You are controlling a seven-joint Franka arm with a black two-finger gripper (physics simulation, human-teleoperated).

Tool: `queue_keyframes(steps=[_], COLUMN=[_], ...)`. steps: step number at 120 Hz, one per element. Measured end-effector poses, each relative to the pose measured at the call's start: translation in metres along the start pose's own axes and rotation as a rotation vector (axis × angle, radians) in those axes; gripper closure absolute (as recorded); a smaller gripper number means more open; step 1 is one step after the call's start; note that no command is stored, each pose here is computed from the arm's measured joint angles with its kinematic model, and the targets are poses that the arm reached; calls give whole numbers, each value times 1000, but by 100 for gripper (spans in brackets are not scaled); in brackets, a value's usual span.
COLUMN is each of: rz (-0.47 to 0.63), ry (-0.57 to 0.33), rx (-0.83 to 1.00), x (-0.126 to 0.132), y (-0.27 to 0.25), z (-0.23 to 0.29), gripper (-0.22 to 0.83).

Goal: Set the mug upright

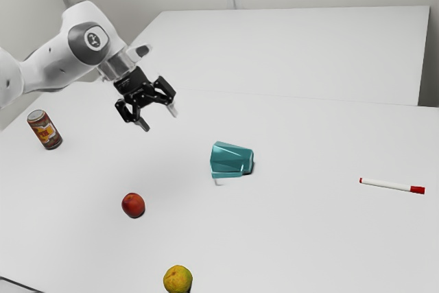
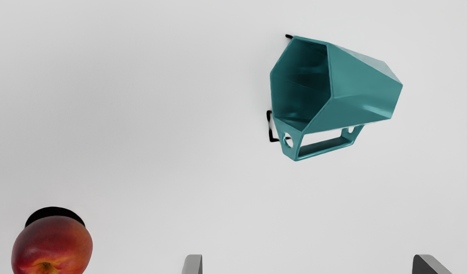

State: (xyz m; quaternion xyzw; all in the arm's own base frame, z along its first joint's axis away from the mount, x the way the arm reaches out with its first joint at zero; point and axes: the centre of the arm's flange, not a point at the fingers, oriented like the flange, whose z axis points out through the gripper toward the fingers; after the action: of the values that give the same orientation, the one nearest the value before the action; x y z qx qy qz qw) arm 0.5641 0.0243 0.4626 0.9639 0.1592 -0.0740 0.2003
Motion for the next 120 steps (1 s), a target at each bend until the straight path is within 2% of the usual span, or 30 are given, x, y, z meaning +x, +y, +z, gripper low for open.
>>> queue_keyframes(steps=[25,46,67,92,120], rz=[-95,-152,-197,-291,-339], ry=[-76,-73,-62,-85,-144], rx=[-95,-136,-189,-323,-423], x=[30,57,73,83,78], y=[-7,-14,-14,-11,13], z=[66,97,116,141,175], gripper=[0,0,0,0,0])
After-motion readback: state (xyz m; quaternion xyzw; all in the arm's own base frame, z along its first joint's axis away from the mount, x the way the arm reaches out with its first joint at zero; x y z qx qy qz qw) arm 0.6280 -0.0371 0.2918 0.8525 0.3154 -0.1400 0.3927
